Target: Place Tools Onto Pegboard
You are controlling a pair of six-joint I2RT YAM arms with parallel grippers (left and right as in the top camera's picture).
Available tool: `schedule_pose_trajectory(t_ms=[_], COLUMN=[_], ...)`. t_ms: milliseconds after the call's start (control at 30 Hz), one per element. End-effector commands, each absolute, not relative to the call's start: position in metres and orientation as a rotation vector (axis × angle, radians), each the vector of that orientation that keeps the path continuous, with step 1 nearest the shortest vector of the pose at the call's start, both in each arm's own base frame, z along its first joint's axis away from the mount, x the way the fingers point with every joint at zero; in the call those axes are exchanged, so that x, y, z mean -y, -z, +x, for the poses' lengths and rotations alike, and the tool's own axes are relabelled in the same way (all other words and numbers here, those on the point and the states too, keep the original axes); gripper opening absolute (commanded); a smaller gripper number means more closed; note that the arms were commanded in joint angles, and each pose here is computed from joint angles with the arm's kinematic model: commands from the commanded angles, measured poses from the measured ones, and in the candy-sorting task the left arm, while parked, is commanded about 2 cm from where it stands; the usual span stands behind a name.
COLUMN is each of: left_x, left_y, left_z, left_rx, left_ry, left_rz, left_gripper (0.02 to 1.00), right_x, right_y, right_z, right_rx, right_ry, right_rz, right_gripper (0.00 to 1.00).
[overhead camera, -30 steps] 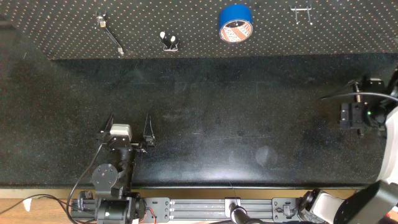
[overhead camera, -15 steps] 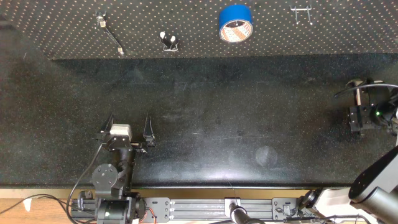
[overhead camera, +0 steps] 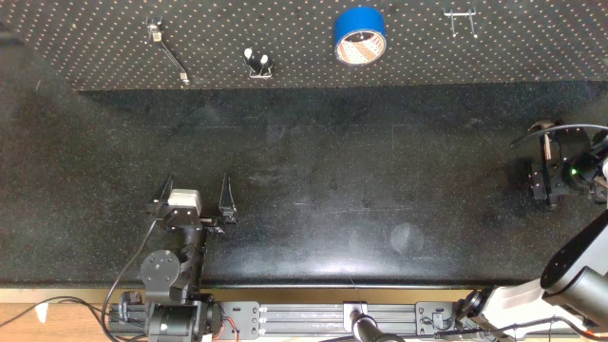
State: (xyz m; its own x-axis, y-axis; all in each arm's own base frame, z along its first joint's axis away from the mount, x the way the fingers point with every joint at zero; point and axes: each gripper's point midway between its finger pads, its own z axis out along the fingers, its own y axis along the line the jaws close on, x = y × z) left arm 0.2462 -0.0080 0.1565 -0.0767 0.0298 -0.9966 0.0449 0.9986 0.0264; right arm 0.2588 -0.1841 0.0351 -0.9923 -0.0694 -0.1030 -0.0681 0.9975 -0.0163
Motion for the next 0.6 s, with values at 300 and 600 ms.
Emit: schedule_pose_trajectory(t_ms=[300,600], left_x=[0.008,0.008], left_y=[-0.156,-0.156], left_z=[0.246,0.246], left_rx=[-1.647,-1.647], left_ry=[0.009,0.009], left_rz=[0.063,0.063], left_gripper=[0.996,0.996], right_x=[0.181,0.18], right_y=[-0.019,-0.016], right_z=[0.254,0.253], right_rx=[-3.073,-3.079], right_ry=[-0.045,-0.053], right_rz=[-0.124,-0.123], right_gripper=[0.947,0.755])
